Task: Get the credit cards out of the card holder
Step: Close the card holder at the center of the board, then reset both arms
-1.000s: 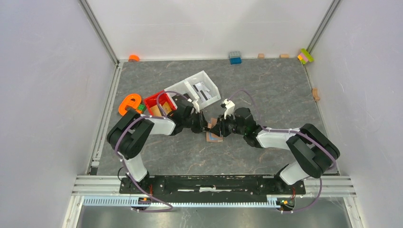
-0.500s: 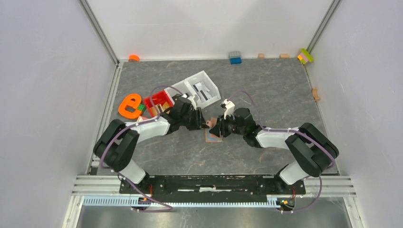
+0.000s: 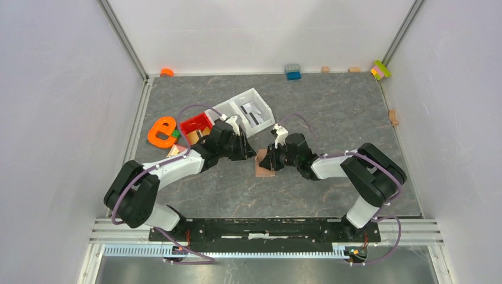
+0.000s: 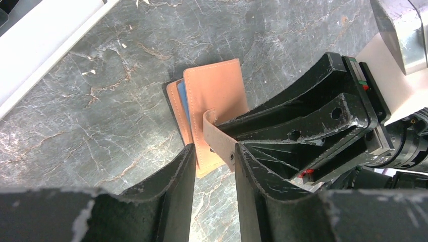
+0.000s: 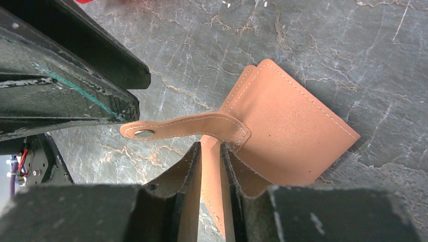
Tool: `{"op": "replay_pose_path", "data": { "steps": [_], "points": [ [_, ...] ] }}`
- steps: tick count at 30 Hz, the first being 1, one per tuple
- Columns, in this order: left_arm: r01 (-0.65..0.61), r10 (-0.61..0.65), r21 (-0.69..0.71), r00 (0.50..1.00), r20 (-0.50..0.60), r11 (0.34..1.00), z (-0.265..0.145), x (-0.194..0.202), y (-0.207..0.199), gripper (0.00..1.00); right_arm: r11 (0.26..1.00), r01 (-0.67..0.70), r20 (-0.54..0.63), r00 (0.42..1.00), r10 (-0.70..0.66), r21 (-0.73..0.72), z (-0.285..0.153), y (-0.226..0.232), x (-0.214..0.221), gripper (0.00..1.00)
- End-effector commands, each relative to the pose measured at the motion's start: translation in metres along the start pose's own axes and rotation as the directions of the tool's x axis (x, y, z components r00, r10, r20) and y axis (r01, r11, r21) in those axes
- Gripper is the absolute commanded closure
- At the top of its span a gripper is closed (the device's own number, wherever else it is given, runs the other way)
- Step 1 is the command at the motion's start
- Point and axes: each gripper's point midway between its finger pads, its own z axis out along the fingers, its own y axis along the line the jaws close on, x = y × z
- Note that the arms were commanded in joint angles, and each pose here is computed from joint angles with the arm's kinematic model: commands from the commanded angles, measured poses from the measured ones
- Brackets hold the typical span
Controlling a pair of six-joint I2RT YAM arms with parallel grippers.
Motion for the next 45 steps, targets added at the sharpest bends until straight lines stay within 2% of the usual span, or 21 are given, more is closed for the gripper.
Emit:
{"op": "replay_pose_path", "data": {
  "steps": [1,5,10,13,14,20,27,32,36,39,41,42,43,44,45],
  "points": [
    [-0.053,0.052,0.018,0.998,0.031,0.998,0.0,-0.007,-0.004,0.6,1.0,0.019,0.047,0.999,-0.018,-0.016,-0.004,0.01,-0.017,0.77],
    [-0.057,0.057,-0.003,0.998,0.032,0.998,-0.001,-0.007,-0.001,0.6,0.997,0.073,0.097,0.992,-0.075,0.028,-0.02,0.012,-0.035,0.78],
    [-0.066,0.068,-0.028,0.996,0.053,0.997,-0.005,-0.011,0.002,0.6,0.982,0.071,0.134,0.986,-0.096,0.176,-0.034,-0.009,-0.044,0.84],
    [-0.068,0.069,-0.031,0.996,0.061,0.997,-0.007,-0.012,0.002,0.6,0.972,0.052,0.109,0.991,-0.079,0.228,-0.031,-0.021,-0.039,0.99],
    [-0.069,0.071,-0.032,0.995,0.065,0.997,-0.008,-0.013,0.002,0.6,0.971,0.044,0.093,0.993,-0.068,0.236,-0.028,-0.023,-0.036,1.0],
    [-0.07,0.074,-0.045,0.994,0.079,0.997,-0.011,-0.015,0.003,0.6,0.972,0.017,-0.003,1.0,-0.017,0.234,-0.006,-0.033,-0.015,1.0],
    [-0.079,0.085,-0.067,0.99,0.109,0.995,-0.018,-0.021,0.006,0.6,0.97,0.016,-0.028,1.0,-0.009,0.241,0.0,-0.037,-0.01,1.0],
    [-0.101,0.114,-0.083,0.981,0.16,0.991,-0.028,-0.028,0.007,0.57,0.964,0.062,0.082,0.993,-0.086,0.26,-0.024,-0.029,-0.038,1.0],
    [-0.138,0.154,-0.081,0.953,0.263,0.987,-0.047,-0.041,0.004,0.53,0.946,0.095,0.192,0.968,-0.16,0.309,-0.053,-0.024,-0.064,1.0],
    [-0.162,0.19,-0.106,0.914,0.358,0.981,-0.066,-0.052,0.007,0.47,0.913,0.108,0.261,0.939,-0.223,0.393,-0.076,-0.031,-0.081,1.0],
    [-0.172,0.208,-0.125,0.888,0.409,0.977,-0.077,-0.057,0.009,0.31,0.886,0.116,0.297,0.916,-0.27,0.449,-0.093,-0.035,-0.091,0.96],
    [-0.166,0.212,-0.141,0.876,0.433,0.976,-0.083,-0.059,0.012,0.15,0.869,0.117,0.312,0.904,-0.294,0.481,-0.101,-0.038,-0.097,0.93],
    [-0.167,0.22,-0.156,0.867,0.448,0.974,-0.087,-0.06,0.015,0.05,0.852,0.126,0.326,0.888,-0.325,0.508,-0.11,-0.039,-0.103,0.88],
    [-0.172,0.234,-0.172,0.853,0.467,0.97,-0.092,-0.062,0.018,0.0,0.833,0.125,0.339,0.873,-0.351,0.539,-0.118,-0.043,-0.106,0.85],
    [-0.174,0.245,-0.188,0.839,0.486,0.967,-0.097,-0.065,0.02,0.0,0.81,0.126,0.354,0.853,-0.383,0.573,-0.128,-0.046,-0.112,0.83]
  ]
}}
